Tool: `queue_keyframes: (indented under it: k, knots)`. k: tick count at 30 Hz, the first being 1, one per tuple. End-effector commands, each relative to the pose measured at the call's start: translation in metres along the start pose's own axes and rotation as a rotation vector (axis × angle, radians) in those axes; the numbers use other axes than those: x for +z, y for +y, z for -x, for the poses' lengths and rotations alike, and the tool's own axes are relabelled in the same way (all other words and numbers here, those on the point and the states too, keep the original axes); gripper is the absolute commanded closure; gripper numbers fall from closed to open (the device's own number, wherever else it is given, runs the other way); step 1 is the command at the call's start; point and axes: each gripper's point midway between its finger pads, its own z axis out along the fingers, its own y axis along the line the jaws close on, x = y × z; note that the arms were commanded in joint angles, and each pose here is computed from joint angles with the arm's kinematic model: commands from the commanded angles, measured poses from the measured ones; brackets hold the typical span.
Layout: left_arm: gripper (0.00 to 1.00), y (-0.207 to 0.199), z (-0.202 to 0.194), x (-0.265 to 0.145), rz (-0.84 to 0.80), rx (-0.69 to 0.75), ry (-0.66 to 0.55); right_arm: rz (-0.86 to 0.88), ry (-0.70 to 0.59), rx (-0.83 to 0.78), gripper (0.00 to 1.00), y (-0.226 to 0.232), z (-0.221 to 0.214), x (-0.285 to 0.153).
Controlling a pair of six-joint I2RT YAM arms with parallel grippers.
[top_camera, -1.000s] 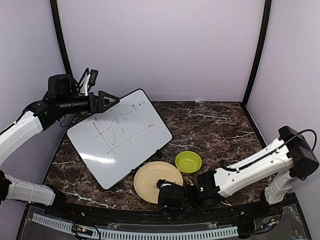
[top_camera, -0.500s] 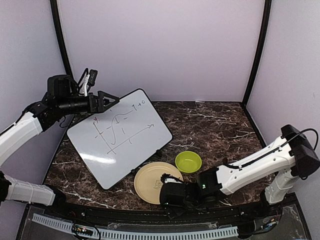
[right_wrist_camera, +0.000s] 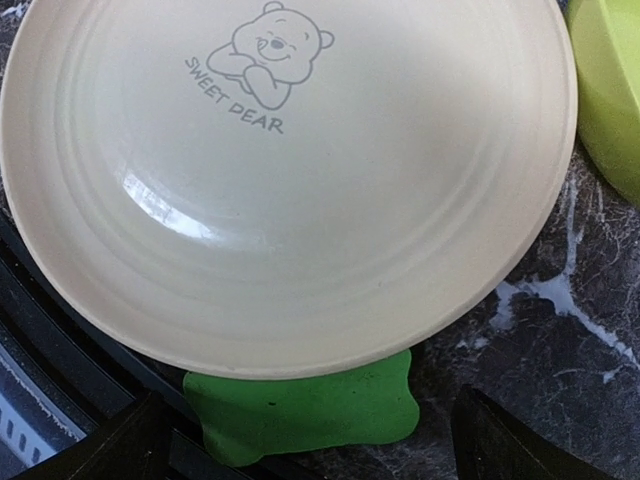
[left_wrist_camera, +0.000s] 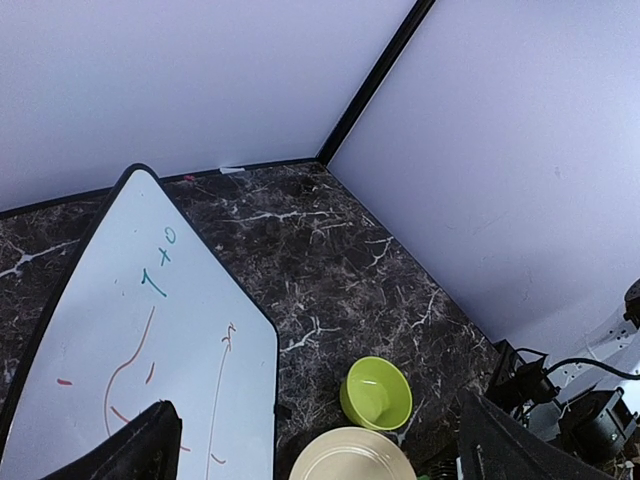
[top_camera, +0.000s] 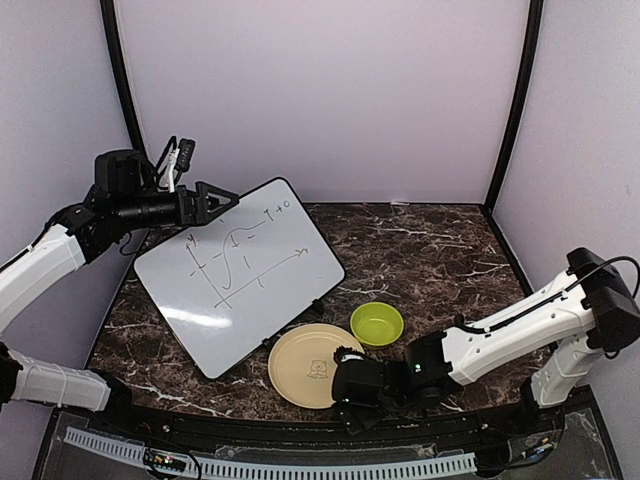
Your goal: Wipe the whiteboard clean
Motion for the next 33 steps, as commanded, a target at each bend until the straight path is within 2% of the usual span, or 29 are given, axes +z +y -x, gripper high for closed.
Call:
queue_keyframes:
  k: [1, 9, 18, 21, 24, 27, 31, 33]
  knots:
    - [0.01, -0.007, 0.006, -0.006, -0.025, 0.022, -0.029, -0.041, 0.026, -0.001, 0.01, -0.005, -0.004, 0.01]
    - [0.01, -0.008, 0.007, -0.005, -0.032, 0.024, -0.035, -0.174, 0.034, 0.109, 0.01, -0.067, -0.012, 0.003]
    - [0.01, -0.007, 0.007, -0.003, -0.035, 0.028, -0.032, -0.2, 0.043, 0.259, 0.02, -0.122, -0.019, -0.006]
    - [0.01, -0.006, 0.006, -0.002, -0.034, 0.026, -0.031, -0.159, 0.001, 0.309, 0.01, -0.133, -0.009, -0.013]
    - [0.01, -0.006, 0.007, 0.0, -0.042, 0.024, -0.033, -0.116, -0.062, 0.253, 0.01, -0.127, 0.017, -0.028]
    - [0.01, -0.007, 0.007, 0.0, -0.05, 0.023, -0.033, -0.062, -0.072, 0.155, 0.01, -0.115, 0.03, -0.038]
    - [0.01, -0.008, 0.008, -0.001, -0.055, 0.025, -0.041, -0.164, 0.017, 0.155, 0.01, -0.133, 0.013, -0.041]
    - [0.01, -0.009, 0.008, -0.002, -0.057, 0.028, -0.044, -0.144, 0.061, 0.148, 0.01, -0.129, 0.005, -0.041]
